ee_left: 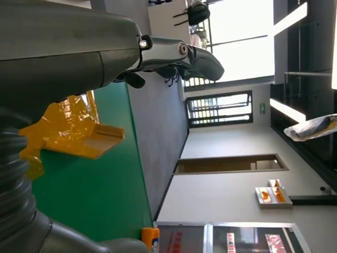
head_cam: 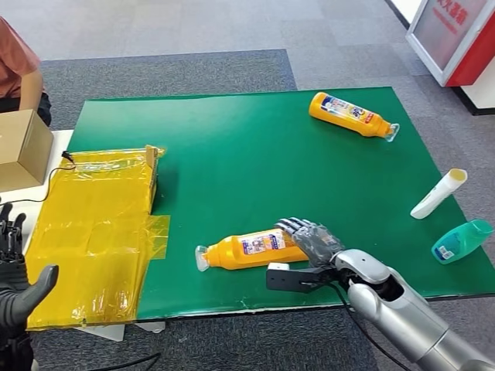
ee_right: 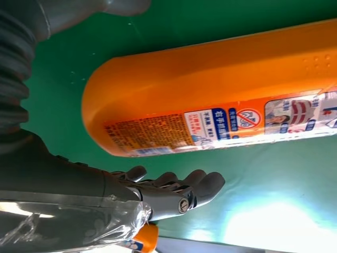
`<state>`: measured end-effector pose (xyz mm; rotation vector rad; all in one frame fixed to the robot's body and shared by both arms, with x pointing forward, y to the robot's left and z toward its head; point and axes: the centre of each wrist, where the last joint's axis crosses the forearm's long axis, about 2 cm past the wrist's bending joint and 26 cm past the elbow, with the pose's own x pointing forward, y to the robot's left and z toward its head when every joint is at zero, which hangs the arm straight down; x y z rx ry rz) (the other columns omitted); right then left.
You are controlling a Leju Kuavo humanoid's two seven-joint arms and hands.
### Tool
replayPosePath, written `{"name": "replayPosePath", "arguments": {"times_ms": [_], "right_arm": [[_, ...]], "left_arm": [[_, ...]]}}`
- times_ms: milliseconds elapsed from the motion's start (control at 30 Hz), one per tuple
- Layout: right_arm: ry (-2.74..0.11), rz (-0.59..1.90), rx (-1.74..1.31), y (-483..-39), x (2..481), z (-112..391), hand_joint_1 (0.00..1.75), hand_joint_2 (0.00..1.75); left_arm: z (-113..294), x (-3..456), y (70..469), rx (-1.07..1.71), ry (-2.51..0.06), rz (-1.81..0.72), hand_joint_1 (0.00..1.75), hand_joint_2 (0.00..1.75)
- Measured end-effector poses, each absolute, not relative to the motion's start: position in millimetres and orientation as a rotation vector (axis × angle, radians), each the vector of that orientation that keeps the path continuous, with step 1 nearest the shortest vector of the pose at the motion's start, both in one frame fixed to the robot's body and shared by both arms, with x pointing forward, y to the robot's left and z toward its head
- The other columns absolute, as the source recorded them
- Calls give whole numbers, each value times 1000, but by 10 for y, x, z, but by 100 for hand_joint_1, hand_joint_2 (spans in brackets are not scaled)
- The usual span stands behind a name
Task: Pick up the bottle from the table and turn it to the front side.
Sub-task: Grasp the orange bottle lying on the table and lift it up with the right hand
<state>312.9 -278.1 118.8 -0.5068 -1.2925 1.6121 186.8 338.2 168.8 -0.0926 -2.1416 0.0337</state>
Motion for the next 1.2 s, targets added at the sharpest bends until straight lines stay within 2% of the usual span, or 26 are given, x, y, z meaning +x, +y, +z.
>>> {"name": "replayPosePath", "arguments": {"times_ms": [833, 867, 967, 1000, 1200], "right_arm": [[-1232, 1701, -449, -2408, 3364, 1091, 0, 175], [-1230, 1704, -447, -2401, 3370, 1088, 11, 175], [-1225, 1711, -441, -2385, 3381, 1080, 142, 175], [-1224, 1713, -440, -2383, 3384, 1078, 175, 175], [-1225, 1720, -438, -2378, 3413, 1095, 175, 175]], "left_arm": [[1524, 1893, 3293, -183, -2036, -68, 0, 175], [1519, 1894, 3290, -184, -2035, -68, 0, 175], [1506, 1895, 3283, -187, -2029, -68, 0, 175], [1502, 1896, 3282, -188, -2028, -67, 0, 175], [1473, 1895, 3283, -190, -2018, -61, 0, 175]]}}
